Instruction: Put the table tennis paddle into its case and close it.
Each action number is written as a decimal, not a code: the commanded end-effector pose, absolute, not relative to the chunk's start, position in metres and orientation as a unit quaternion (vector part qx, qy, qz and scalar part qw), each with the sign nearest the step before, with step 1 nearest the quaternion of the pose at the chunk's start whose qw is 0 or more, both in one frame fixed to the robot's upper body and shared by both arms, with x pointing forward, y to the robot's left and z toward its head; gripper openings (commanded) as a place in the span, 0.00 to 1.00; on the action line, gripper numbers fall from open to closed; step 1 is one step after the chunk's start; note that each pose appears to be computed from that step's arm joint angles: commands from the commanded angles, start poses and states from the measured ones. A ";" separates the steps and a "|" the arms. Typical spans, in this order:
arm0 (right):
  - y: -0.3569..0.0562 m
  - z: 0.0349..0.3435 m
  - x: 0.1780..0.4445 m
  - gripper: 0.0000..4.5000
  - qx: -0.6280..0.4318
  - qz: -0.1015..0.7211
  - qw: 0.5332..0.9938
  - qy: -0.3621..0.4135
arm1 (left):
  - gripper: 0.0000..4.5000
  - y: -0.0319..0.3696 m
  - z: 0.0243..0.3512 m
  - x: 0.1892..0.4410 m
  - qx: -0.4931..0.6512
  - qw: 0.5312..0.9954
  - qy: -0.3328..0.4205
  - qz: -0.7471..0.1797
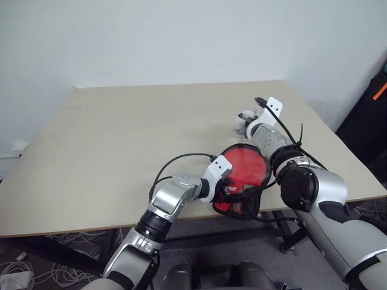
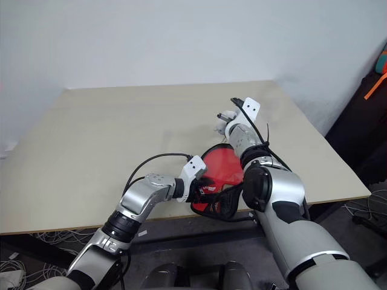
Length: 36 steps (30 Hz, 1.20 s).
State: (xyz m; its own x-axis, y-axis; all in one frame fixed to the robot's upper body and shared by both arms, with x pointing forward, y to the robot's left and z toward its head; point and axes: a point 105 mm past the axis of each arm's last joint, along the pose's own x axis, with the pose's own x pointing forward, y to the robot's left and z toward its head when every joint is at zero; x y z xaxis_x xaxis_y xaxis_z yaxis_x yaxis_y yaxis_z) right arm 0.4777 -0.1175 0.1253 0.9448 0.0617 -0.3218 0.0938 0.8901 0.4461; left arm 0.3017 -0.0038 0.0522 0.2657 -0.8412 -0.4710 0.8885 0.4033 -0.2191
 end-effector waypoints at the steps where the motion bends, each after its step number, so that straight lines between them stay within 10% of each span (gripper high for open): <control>1: -0.144 0.152 0.485 0.01 0.239 -0.030 0.964 0.111 | 0.83 0.011 0.028 0.302 0.054 0.791 0.314 -0.522; 17: -0.130 0.171 0.489 0.01 0.265 0.006 0.960 0.094 | 0.83 -0.040 0.097 0.341 0.106 0.777 0.187 -0.591; 36: -0.144 0.170 0.489 0.01 0.277 -0.013 0.956 0.093 | 0.83 -0.063 0.022 0.339 0.224 0.723 0.316 -0.572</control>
